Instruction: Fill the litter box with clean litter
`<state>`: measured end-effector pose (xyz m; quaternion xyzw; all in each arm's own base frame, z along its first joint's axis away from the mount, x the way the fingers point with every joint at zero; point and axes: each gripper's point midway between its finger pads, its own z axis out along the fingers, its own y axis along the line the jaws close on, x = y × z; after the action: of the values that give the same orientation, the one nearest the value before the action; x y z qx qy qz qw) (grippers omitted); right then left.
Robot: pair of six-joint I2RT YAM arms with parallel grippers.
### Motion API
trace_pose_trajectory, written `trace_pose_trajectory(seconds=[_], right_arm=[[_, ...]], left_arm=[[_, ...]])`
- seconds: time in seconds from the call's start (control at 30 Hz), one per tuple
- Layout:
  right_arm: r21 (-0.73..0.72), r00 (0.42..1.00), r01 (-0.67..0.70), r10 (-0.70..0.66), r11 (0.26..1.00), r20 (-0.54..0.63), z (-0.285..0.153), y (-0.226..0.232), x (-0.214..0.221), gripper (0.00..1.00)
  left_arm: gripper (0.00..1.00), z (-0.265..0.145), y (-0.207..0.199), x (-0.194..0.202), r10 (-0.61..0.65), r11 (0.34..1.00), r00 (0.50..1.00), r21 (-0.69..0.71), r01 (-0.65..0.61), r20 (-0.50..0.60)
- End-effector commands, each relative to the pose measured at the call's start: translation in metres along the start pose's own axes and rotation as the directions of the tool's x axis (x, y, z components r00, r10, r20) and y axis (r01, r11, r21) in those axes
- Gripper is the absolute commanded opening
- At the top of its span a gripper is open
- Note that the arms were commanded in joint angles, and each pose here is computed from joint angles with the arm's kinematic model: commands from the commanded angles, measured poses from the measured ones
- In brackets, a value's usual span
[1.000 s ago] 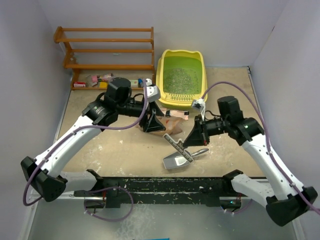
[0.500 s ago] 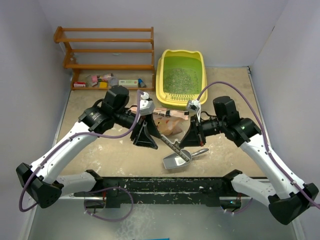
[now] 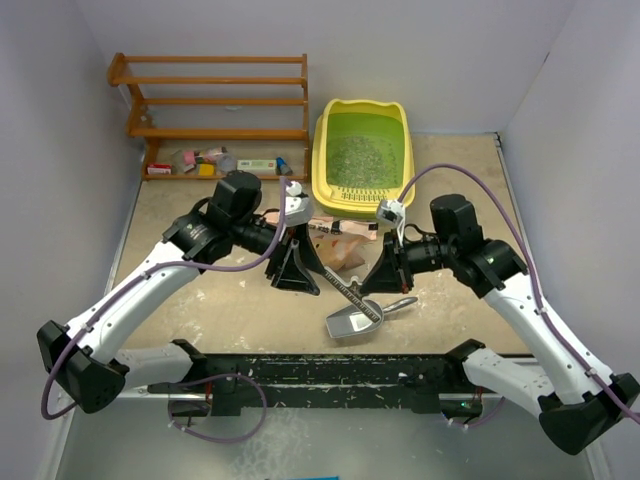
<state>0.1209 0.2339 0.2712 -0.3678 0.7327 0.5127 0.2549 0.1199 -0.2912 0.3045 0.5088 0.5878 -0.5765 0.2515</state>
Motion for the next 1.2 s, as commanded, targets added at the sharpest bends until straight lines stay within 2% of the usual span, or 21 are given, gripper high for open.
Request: trace_pose_trajectory(seconds=[0.0,0.1,0.27,0.43,0.63,0.87,1.17], right_arm=[[-0.019,1.000,0.004,-0.005,1.000,-0.004,0.000,0.005,0.004,0.00],[-0.024,1.000,0.007,-0.007,1.000,-0.010,-0.002,0.008,0.007,0.00],[-0.027,1.000,0.024,-0.025,0.999,-0.003,-0.005,0.013,0.007,0.00],[-0.034,0.999,0.043,-0.043,0.998,0.017,-0.007,0.018,0.000,0.00],[-0.017,0.998,0.052,-0.051,0.999,0.023,-0.006,0.015,-0.004,0.00],[0.005,0.998,0.050,-0.050,0.999,0.029,-0.004,0.008,-0.009,0.00],[0.022,0.998,0.050,-0.051,0.998,0.041,-0.004,0.005,-0.012,0.00]], left_arm=[[0.61,-0.009,-0.003,-0.029,0.113,0.990,0.993,-0.084,-0.109,0.046],[0.61,-0.012,0.009,-0.030,0.111,0.983,0.993,-0.149,-0.104,0.036],[0.61,-0.007,0.025,-0.026,0.079,0.983,0.996,-0.166,-0.072,0.033],[0.59,0.006,0.038,-0.015,0.006,0.995,1.000,-0.098,-0.004,0.015],[0.57,0.011,0.038,-0.020,-0.003,0.999,0.999,-0.046,0.005,0.032],[0.44,0.015,0.027,-0.013,-0.047,0.997,0.999,0.065,0.045,0.019],[0.37,0.015,0.025,0.004,-0.086,0.991,0.996,0.098,0.087,-0.021]])
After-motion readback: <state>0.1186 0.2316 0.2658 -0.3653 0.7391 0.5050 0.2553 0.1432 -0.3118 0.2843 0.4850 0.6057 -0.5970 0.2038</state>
